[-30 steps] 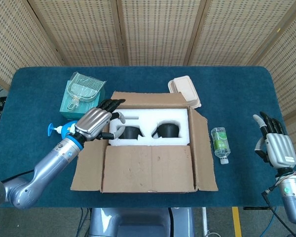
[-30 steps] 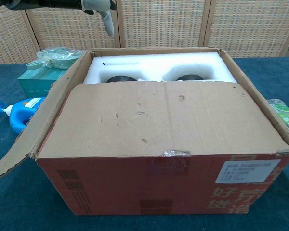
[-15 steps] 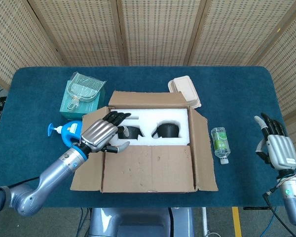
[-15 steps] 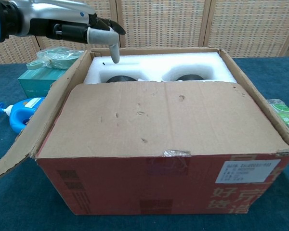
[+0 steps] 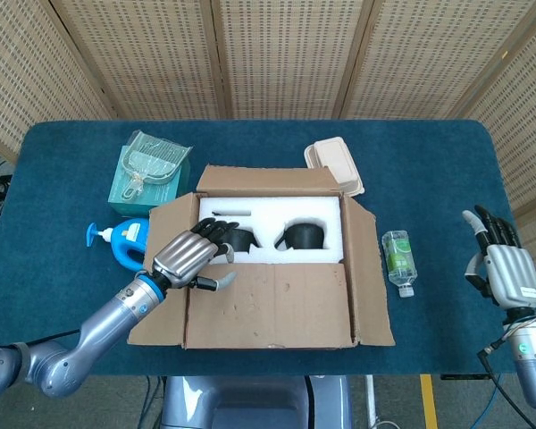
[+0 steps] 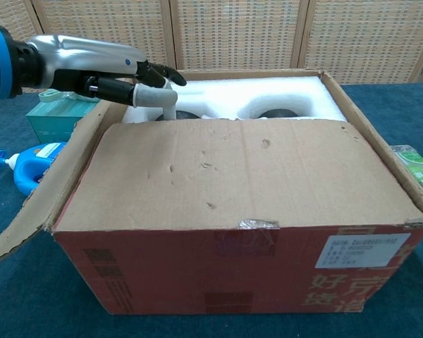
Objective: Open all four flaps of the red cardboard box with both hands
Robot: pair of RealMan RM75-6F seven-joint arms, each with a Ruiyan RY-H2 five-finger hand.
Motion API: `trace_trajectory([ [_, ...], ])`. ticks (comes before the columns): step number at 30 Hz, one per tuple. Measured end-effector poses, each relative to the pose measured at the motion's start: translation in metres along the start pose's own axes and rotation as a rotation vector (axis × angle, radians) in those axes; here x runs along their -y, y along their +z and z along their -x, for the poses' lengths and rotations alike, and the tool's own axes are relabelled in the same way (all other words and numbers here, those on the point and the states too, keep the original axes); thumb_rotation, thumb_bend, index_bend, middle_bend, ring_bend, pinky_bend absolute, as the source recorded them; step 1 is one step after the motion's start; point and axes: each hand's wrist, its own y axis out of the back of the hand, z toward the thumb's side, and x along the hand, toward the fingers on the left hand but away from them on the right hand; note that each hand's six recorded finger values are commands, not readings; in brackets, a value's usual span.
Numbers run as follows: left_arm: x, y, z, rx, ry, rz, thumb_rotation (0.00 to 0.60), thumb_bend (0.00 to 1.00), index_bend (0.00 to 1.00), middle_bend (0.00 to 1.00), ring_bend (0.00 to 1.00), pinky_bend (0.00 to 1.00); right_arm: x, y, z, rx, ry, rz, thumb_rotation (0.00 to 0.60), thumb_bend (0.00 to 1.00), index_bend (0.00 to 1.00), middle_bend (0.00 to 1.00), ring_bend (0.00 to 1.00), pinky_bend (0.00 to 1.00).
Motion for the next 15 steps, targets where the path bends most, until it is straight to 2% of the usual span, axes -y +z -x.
trace_trajectory([
  [8, 0.0081, 0.0027, 0.0047, 0.01, -0.044, -0.008, 0.083, 0.37, 0.38, 0.0, 0.0, 0.0, -0.0007, -0.0012, -0.0004, 0.003, -0.003, 0.002, 0.6, 0.98, 0.0, 0.0, 0.0, 0.0],
  [15, 0.0051, 0.0039, 0.0094, 0.011, -0.046, 0.03, 0.082, 0.38, 0.39, 0.0, 0.0, 0.0, -0.0005, -0.0016, -0.0008, 0.004, -0.004, 0.001, 0.6, 0.98, 0.0, 0.0, 0.0, 0.0],
])
